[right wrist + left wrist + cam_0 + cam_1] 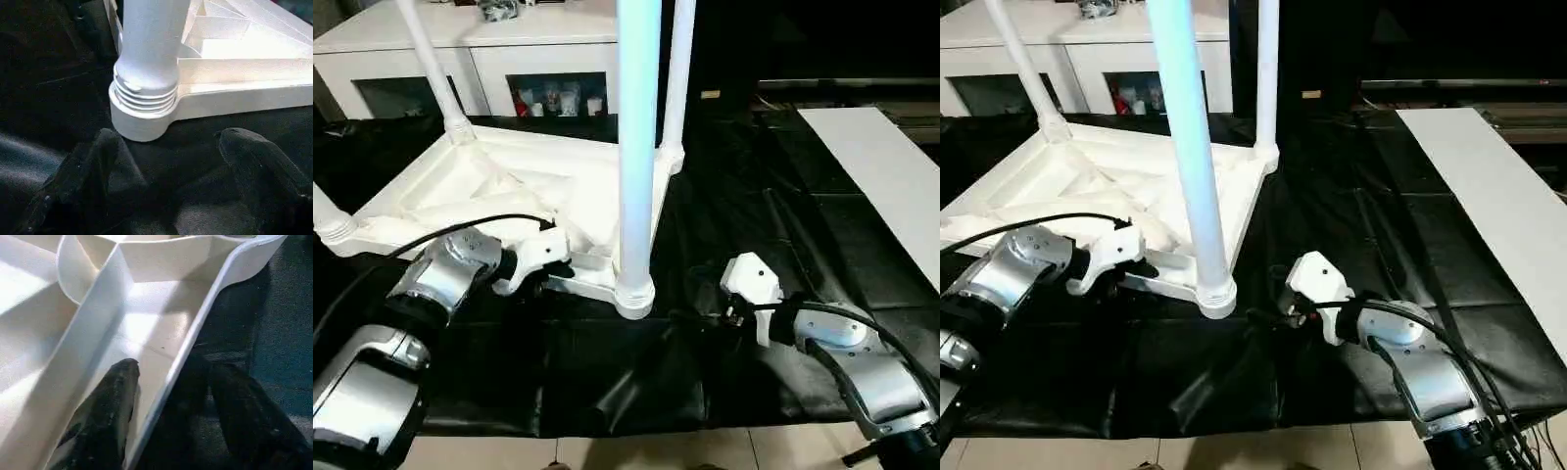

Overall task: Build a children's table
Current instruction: Rotate table base

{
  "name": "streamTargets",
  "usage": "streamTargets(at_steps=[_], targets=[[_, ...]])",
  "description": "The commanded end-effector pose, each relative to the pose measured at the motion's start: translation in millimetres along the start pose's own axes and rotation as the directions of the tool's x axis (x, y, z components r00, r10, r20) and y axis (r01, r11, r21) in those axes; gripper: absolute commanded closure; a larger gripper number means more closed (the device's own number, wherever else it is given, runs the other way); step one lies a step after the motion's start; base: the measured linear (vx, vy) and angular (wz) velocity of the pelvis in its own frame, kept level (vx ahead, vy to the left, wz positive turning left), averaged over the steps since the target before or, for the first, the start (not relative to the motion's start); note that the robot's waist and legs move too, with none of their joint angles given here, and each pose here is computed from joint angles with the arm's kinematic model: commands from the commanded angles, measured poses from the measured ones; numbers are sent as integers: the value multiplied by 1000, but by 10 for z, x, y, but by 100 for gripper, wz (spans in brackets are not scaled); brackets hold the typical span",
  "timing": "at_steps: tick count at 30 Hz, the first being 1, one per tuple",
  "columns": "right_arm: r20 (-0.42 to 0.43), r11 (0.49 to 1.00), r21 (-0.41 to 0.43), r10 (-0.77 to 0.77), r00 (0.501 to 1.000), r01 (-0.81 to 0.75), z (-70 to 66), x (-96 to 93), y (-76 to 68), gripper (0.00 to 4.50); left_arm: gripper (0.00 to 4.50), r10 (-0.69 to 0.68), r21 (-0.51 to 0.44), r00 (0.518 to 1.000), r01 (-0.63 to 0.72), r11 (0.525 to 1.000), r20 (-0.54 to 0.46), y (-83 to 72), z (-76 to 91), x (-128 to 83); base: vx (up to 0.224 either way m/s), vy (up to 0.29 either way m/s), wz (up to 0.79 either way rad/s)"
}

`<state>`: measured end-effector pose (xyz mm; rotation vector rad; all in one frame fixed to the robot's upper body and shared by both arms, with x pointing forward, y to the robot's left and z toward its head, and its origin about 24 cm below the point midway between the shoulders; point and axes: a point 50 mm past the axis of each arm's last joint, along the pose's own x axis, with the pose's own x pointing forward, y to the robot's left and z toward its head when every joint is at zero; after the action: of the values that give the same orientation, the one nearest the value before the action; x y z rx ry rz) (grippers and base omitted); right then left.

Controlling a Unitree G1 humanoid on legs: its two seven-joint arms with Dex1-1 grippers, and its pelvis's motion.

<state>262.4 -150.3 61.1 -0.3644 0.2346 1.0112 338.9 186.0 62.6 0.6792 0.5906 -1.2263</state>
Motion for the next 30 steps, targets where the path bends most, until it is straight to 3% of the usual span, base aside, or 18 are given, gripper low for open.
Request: streamTargets(at_steps=[1,13,19,25,30], targets=[[4,1000,-27,17,1000,-16,60,10,20,71,212,-15,28,1000,15,999,-3,45,73,-25,0,0,0],[7,999,-26,35,999,-35,65,19,51,71,312,-141,88,983,151,985,-114,6,94,26,0,0,0],[12,996,-24,82,997,-82,72,-17,106,71,366,-166,59,968,180,982,-190,-9,20,26,0,0,0],[2,996,-35,-85,996,85,59,-22,-101,71,408,-94,-72,995,91,993,-31,-13,97,63,0,0,0],[-9,989,-48,-142,990,142,52,-17,-181,71,420,-91,-114,996,88,990,-23,-157,34,136,0,0,0]])
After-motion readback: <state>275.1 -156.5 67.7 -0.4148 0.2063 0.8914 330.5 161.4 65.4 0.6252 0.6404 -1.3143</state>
